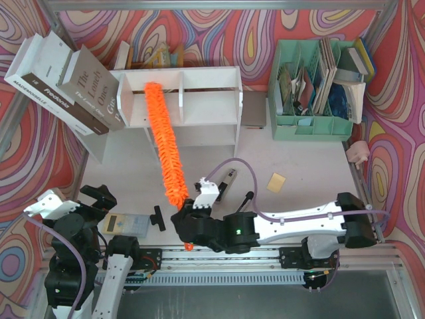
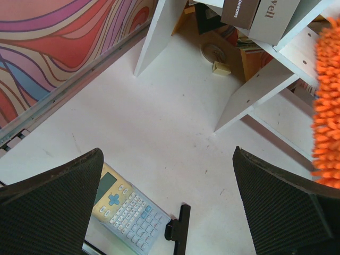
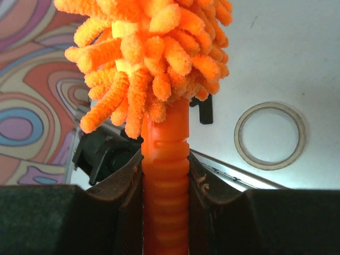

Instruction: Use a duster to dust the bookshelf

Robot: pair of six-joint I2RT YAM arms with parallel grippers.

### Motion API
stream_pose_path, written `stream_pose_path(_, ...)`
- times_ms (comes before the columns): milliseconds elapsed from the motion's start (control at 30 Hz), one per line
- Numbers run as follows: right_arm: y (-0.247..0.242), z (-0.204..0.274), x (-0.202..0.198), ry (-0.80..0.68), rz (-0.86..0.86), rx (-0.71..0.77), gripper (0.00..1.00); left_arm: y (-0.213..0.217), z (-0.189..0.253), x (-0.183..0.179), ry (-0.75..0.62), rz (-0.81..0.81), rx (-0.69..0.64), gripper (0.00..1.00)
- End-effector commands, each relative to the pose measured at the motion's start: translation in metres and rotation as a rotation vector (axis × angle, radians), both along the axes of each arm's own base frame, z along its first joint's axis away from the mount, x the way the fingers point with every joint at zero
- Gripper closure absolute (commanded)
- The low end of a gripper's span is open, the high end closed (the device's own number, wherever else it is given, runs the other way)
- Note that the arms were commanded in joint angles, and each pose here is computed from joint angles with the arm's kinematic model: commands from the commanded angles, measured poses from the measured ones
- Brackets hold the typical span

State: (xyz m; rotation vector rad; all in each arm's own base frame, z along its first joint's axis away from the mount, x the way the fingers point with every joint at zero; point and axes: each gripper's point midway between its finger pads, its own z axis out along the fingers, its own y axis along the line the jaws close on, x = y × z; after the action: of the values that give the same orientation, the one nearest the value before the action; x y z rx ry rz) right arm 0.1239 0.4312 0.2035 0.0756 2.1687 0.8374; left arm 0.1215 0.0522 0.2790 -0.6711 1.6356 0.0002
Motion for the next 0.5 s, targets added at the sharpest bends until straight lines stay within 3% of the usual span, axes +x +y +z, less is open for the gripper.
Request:
stream_pose_path(0, -0.038, 0.021, 0.017, -0.039, -0.196, 0.06, 1.0, 0.002, -0.003, -0.002, 0.006, 0.01, 0.001, 0.02)
stream_pose_path(467, -0.046, 0.068, 0.006, -0.221, -0.254, 0.084, 1.0, 0.002, -0.003, -0.001, 0.005, 0.009, 0.002, 0.02)
